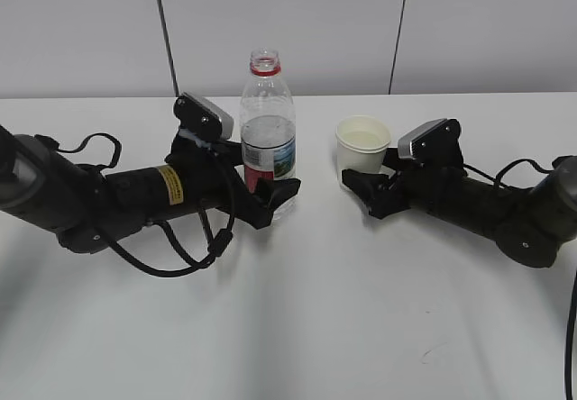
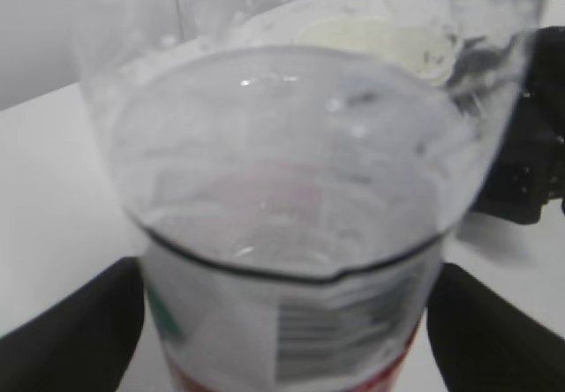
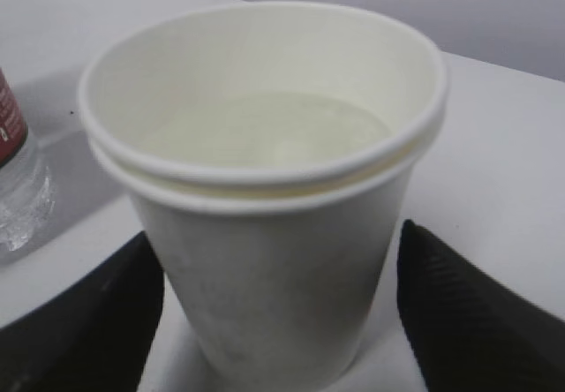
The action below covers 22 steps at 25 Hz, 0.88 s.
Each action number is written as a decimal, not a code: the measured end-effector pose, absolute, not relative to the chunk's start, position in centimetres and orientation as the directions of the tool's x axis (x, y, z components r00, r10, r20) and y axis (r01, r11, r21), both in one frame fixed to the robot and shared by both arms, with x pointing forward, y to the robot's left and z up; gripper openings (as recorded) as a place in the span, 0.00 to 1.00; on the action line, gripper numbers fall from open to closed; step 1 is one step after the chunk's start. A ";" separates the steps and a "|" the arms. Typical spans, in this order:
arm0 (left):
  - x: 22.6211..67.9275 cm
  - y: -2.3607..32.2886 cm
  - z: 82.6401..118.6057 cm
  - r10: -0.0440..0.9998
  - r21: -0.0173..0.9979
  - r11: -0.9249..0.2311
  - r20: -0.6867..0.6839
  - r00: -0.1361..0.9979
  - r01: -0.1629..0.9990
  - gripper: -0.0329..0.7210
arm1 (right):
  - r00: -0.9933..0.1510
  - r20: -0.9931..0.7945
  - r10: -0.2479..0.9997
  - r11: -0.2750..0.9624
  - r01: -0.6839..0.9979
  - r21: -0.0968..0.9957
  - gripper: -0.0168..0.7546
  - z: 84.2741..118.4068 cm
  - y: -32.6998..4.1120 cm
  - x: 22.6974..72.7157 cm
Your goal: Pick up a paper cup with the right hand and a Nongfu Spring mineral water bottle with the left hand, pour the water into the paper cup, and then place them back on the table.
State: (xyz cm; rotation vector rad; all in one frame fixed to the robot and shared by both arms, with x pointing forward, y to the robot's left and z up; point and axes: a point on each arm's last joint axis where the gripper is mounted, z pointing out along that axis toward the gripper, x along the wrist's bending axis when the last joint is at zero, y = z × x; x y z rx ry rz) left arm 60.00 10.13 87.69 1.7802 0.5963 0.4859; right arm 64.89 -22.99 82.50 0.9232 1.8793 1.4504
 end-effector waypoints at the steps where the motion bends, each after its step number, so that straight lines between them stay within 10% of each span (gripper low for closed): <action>1: 60.0 10.2 87.7 0.623 0.956 -0.246 0.030 0.782 0.159 0.82 | -0.587 -0.029 0.809 0.161 0.174 0.971 0.81 82.5 -23.0 64.9; 22: 58.2 16.7 87.8 0.775 0.896 -0.274 -0.009 0.632 0.348 0.82 | -0.524 -0.059 0.849 0.262 0.321 0.910 0.79 84.6 -26.0 63.2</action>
